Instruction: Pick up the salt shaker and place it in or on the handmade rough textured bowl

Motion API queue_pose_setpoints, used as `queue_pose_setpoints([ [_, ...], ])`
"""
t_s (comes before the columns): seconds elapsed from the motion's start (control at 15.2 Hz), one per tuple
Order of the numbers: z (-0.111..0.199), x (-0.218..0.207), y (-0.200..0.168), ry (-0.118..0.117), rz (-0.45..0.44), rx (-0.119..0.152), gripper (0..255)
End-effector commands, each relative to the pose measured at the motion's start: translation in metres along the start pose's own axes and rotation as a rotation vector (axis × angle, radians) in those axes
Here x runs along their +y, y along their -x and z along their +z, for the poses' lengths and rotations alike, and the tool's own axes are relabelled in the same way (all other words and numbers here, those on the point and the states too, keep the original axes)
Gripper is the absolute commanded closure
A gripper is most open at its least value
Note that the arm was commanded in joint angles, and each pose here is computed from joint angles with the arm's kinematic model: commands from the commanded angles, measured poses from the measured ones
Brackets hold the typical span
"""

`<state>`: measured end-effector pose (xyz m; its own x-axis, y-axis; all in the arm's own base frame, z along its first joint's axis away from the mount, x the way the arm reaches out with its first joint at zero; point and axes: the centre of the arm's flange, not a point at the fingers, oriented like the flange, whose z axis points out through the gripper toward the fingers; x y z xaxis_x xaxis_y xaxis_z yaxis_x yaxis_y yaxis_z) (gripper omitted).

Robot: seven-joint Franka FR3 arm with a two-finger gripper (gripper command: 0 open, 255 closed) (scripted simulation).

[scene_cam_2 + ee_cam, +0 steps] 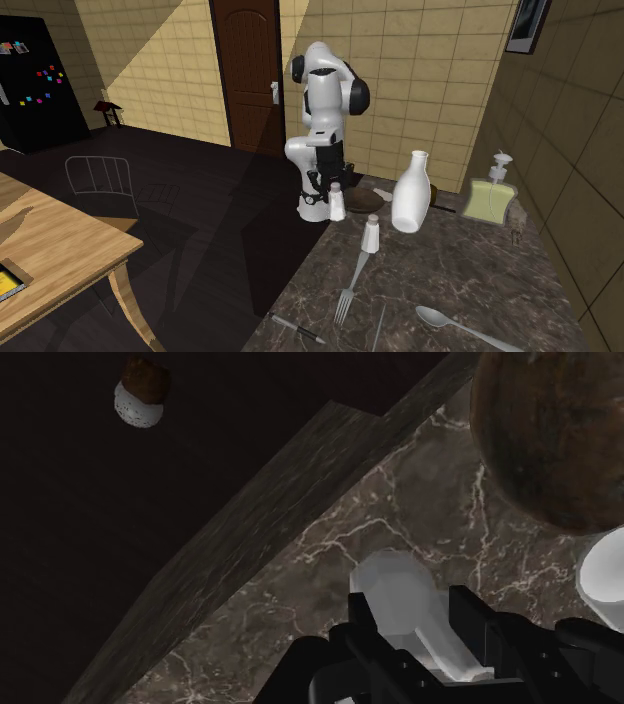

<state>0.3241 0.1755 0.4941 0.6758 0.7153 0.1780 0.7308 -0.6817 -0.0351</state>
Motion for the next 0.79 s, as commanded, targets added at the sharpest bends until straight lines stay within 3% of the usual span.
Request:
queue_pose_setpoints([
  [0.0,-0.011,-0.001,-0.002,0.0,0.0,0.0,255],
  [0.73,-0.027,-0.115,0.063,0.0,0.0,0.0,255],
])
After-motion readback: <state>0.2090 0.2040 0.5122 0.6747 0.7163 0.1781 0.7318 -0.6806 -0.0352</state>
